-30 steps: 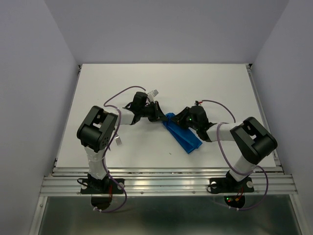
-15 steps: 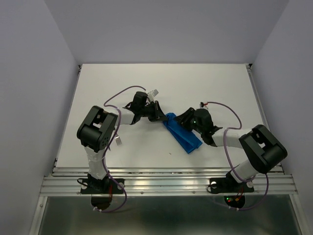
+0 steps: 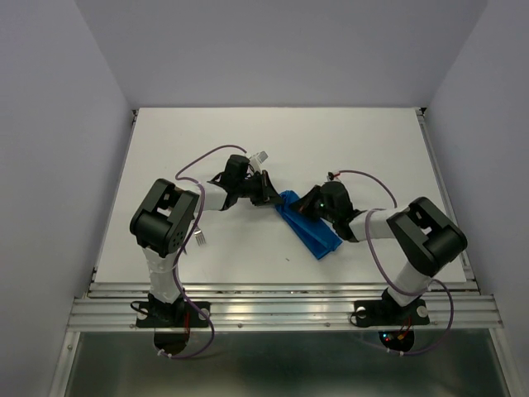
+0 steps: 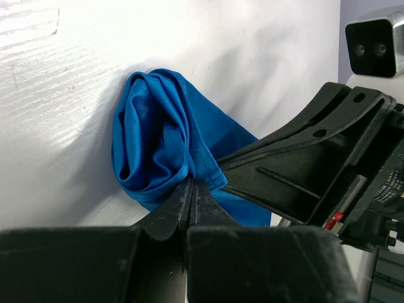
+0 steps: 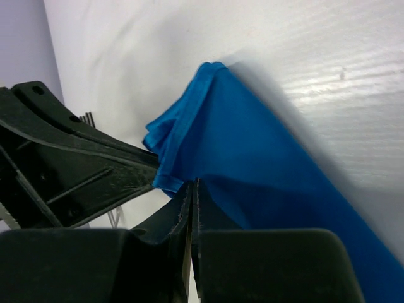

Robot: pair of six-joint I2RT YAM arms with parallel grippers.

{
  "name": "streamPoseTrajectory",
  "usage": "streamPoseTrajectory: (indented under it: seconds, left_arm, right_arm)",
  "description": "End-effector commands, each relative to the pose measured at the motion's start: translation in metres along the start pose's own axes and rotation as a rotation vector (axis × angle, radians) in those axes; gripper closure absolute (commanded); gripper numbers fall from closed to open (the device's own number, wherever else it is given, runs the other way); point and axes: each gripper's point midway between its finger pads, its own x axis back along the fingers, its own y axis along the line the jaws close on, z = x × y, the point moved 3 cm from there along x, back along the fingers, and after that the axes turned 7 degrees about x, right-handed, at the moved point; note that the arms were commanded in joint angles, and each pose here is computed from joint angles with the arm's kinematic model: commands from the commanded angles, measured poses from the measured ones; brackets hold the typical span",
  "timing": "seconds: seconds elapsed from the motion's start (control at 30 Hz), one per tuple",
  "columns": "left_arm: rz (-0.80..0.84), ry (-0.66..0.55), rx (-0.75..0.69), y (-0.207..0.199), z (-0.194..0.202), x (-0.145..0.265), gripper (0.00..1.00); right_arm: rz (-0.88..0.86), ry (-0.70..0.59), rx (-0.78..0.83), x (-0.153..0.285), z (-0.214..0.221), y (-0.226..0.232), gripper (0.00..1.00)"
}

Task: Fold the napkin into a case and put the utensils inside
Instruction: Grasp the top corner of the smaller rectangle folded napkin from the folded napkin.

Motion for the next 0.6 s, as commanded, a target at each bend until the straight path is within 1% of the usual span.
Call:
streamPoseTrajectory:
  seconds: [0.0, 0.27, 0.57]
  left_arm:
    - [0.057, -0.012, -0.046, -0.02, -0.011, 0.0, 1.0]
    - [0.057, -0.01, -0.047, -0.02, -0.011, 0.0, 1.0]
    - [0.06, -0.013, -0.042, -0.023, -0.014, 0.0, 1.0]
  right_arm:
    - [-0.135, -0.033, 0.026, -0.007, -0.015, 0.036, 0.97]
    - [-0.139, -0.001, 0.016, -0.018, -0.01, 0.036, 0.97]
    - [-0.134, 0.053, -0.027, -0.028, 0.007, 0.019, 0.98]
